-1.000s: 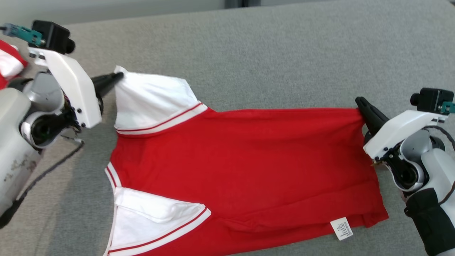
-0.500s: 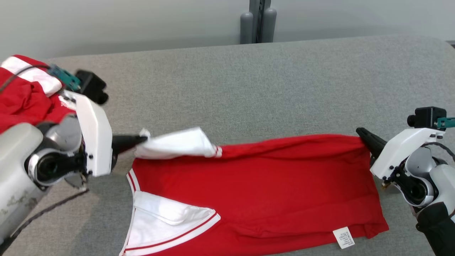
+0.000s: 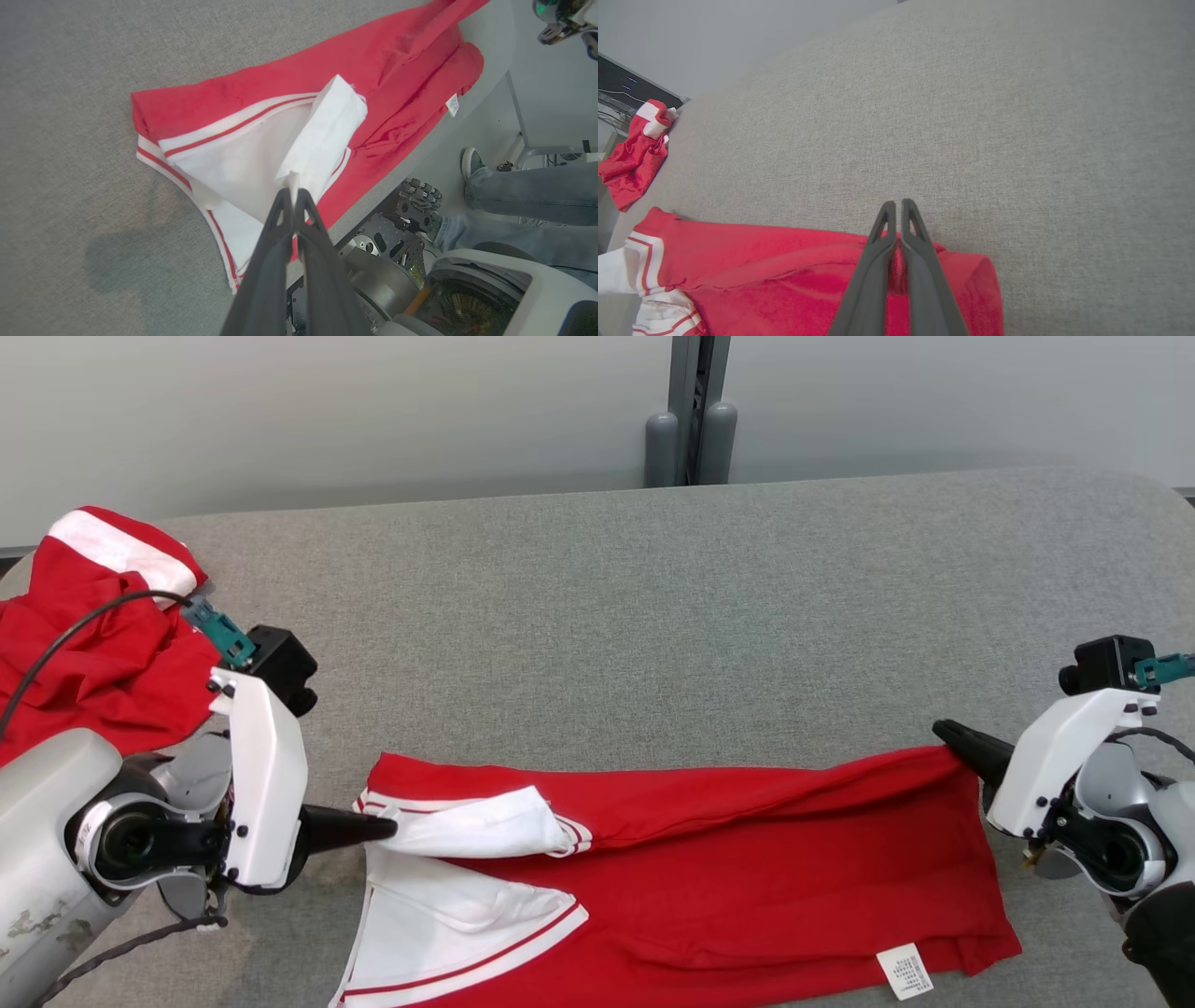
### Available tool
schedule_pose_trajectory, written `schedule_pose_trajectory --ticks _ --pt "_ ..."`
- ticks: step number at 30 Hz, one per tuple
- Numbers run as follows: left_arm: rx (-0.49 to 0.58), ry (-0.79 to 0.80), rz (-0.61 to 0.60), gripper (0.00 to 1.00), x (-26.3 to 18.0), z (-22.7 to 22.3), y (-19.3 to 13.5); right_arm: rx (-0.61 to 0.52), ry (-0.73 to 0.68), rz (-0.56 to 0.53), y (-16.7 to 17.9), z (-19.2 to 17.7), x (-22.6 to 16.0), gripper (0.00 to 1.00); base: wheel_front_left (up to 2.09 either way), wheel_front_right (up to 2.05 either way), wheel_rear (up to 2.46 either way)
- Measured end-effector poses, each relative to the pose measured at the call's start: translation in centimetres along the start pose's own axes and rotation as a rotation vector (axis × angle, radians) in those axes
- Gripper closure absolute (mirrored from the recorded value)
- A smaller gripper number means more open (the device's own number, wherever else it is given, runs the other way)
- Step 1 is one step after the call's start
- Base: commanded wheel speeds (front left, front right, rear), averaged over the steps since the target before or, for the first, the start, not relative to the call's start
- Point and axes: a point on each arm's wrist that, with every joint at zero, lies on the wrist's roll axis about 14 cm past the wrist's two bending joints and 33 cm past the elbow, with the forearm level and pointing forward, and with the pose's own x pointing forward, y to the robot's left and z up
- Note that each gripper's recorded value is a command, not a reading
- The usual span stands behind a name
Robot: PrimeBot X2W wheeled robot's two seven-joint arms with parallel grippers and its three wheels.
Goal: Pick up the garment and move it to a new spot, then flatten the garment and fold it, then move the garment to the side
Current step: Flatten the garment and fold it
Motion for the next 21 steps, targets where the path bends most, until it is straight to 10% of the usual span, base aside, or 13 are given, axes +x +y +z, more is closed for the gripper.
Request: schedule_pose_trajectory --ticks 21 --pt "-0.039 0.107 -0.040 1.00 -0.1 -3.3 -1.4 -0.021 0.229 0.008 -0.5 -4.1 -1.6 1.00 0.00 0.00 0.00"
